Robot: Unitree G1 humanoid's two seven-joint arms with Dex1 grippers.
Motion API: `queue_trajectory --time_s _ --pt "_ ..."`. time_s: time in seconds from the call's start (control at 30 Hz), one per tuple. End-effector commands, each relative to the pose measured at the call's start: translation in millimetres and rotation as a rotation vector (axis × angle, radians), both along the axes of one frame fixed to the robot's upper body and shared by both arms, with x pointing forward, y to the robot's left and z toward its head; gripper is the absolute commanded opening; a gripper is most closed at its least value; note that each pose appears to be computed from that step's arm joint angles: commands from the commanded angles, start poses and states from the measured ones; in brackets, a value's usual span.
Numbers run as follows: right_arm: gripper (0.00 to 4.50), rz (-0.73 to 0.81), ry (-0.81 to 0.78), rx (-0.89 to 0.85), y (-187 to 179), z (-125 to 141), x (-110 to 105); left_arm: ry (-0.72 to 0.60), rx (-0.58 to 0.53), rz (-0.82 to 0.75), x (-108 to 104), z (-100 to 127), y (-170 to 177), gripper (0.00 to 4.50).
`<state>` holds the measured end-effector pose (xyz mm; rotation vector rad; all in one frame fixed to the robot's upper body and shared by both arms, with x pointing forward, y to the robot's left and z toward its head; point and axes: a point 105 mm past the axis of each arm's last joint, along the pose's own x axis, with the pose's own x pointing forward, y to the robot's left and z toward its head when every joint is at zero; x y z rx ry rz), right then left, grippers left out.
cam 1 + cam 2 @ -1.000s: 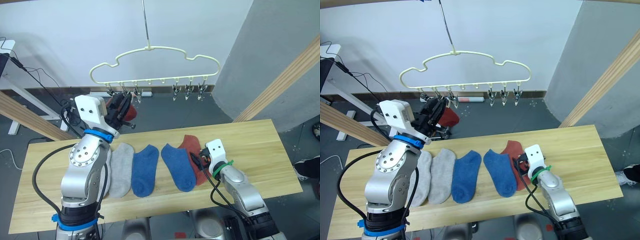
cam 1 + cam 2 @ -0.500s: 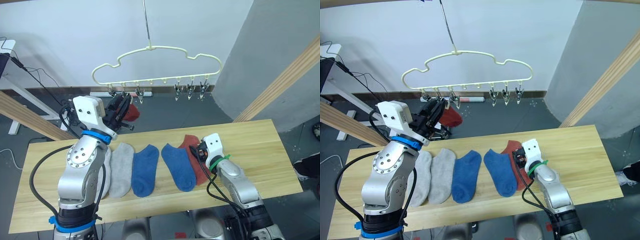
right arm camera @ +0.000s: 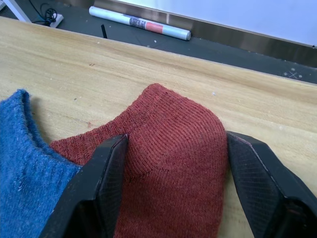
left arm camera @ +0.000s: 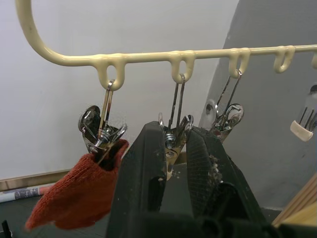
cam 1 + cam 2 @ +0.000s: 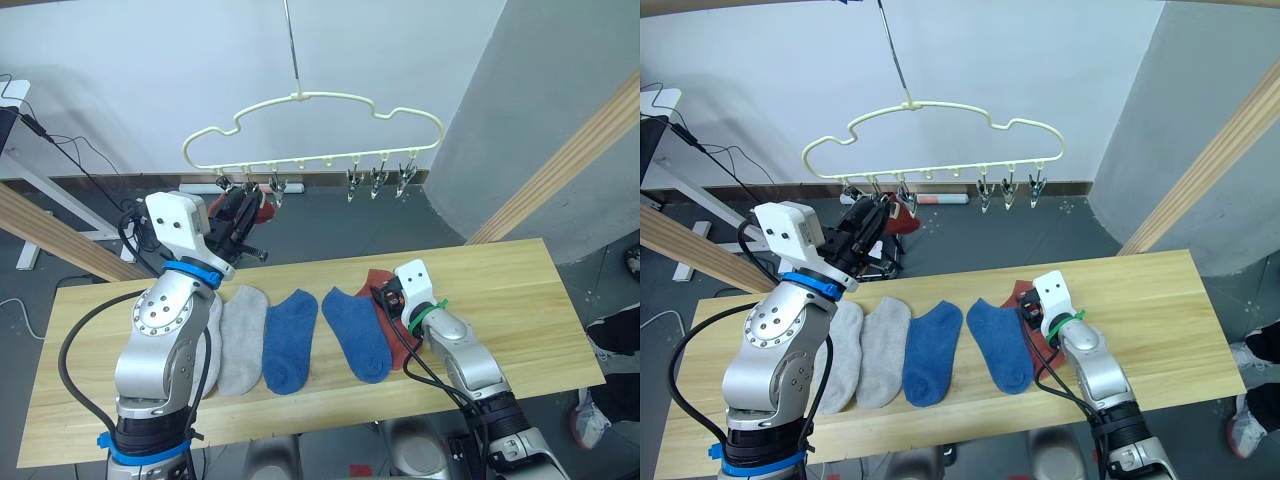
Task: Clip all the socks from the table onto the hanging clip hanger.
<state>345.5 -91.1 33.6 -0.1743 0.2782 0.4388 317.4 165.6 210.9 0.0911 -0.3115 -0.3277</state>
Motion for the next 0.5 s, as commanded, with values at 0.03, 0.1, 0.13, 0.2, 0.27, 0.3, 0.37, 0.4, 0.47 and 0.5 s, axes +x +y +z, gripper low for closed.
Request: queue_trajectory --time_s 0.03,0.1,0.13,0.2,0.27,0.3,0.37,0.4,0.47,0.5 --pt "2.19 -0.027 0.033 -0.037 -9.0 -12.4 -5.1 -0.029 0.005 -0.031 -6.1 7.7 -2.0 0.51" --pt "1.54 -0.033 0.024 -0.041 -11.8 -11.1 -5.5 -0.024 0.002 -0.064 -7.5 9.1 -3.4 0.51" --pt "1.17 -0.035 0.022 -0.036 -12.3 -10.4 -5.6 -0.023 0.001 -0.076 -8.0 10.0 -3.8 0.51" --pt "0.49 -0.038 0.012 -0.026 -12.8 -7.8 -5.4 -0.022 -0.004 -0.090 -8.4 12.1 -4.1 0.51" --pt "0.00 -0.029 -0.012 -0.017 -13.6 -1.1 -5.7 -0.012 -0.013 -0.132 -10.3 14.2 -8.7 0.51" --pt "0.00 -0.023 -0.022 -0.014 -13.2 2.0 -6.0 -0.009 -0.014 -0.150 -11.2 15.0 -10.6 0.51" --pt "0.00 0.034 -0.089 -0.034 -12.1 20.3 -8.2 0.004 -0.027 -0.188 -13.0 16.9 -14.9 0.51" --pt "0.00 0.060 -0.115 -0.049 -11.5 27.1 -9.7 0.008 -0.030 -0.199 -13.5 17.7 -16.0 0.51" --pt "0.00 0.158 -0.204 -0.130 -7.6 45.3 -14.7 0.021 -0.050 -0.216 -13.6 19.2 -16.9 0.51" --pt "0.00 0.215 -0.248 -0.156 -4.7 57.8 -18.8 0.027 -0.053 -0.231 -14.3 20.1 -18.1 0.51"
